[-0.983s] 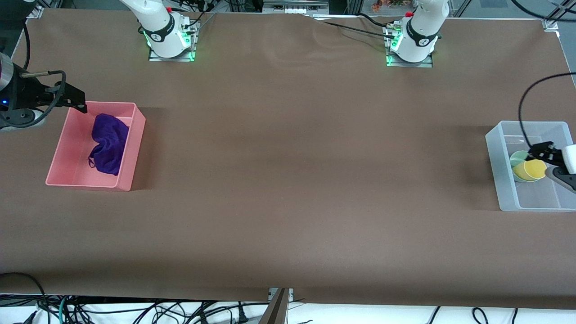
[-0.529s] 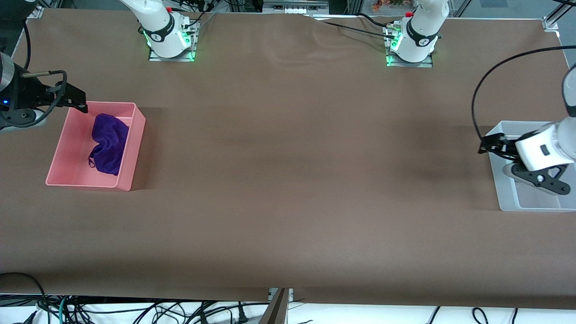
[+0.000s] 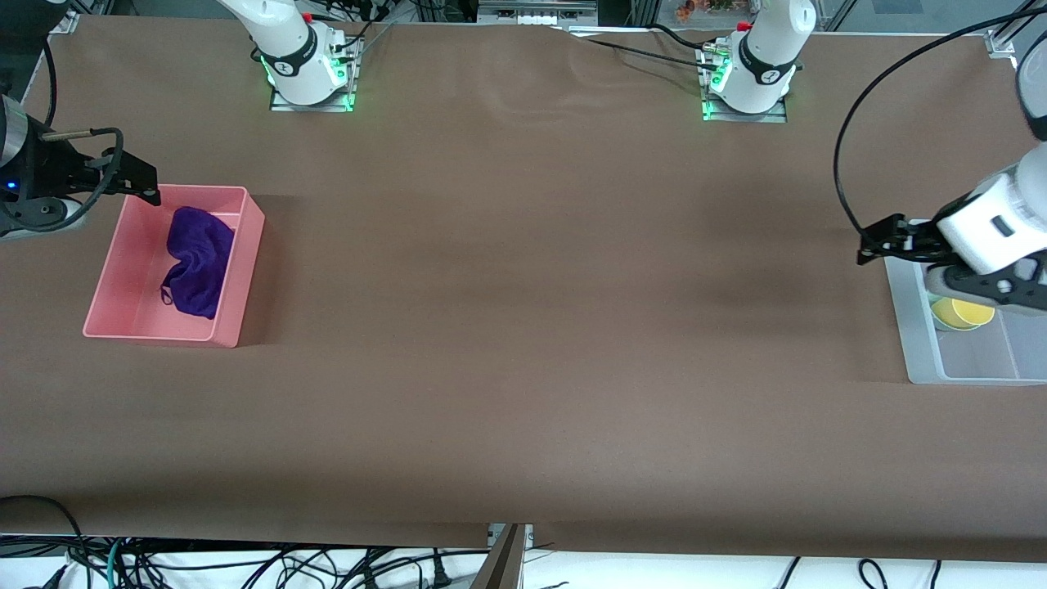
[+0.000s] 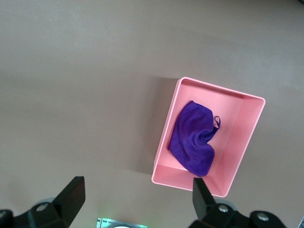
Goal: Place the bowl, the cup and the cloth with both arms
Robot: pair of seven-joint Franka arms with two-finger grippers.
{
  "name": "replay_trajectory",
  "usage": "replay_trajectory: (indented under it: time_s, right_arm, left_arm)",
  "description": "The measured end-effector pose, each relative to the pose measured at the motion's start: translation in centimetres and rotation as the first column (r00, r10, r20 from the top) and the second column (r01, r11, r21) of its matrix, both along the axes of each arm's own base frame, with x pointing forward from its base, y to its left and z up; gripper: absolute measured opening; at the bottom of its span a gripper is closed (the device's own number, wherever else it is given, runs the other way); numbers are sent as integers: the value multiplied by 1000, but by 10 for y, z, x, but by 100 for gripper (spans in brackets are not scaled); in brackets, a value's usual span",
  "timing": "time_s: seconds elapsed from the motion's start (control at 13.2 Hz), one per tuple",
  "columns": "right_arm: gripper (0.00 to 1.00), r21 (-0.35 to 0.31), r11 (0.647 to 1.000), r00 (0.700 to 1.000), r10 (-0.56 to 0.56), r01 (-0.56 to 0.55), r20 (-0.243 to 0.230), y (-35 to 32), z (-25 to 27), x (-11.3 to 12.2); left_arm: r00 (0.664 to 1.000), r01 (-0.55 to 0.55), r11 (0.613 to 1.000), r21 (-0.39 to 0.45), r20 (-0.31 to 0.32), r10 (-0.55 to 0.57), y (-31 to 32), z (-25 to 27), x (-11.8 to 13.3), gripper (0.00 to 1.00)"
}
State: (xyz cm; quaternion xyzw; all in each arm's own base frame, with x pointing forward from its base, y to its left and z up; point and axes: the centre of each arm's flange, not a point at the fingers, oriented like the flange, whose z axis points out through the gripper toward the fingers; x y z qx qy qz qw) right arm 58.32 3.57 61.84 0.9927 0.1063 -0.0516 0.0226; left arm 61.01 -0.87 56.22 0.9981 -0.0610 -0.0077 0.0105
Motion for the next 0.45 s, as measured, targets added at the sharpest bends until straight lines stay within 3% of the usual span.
replay_trajectory:
  time_s: [0.23, 0.45]
  right_arm:
    - [100, 0, 1000, 1000, 0, 0, 0, 0, 0, 0]
    - [100, 0, 1000, 1000, -1, 1, 0, 0, 0, 0]
  left_arm:
    - [990, -138, 990, 13, 13, 138, -18, -10, -42, 100]
    - [986, -163, 986, 16, 20, 163, -29, -10, -64, 100]
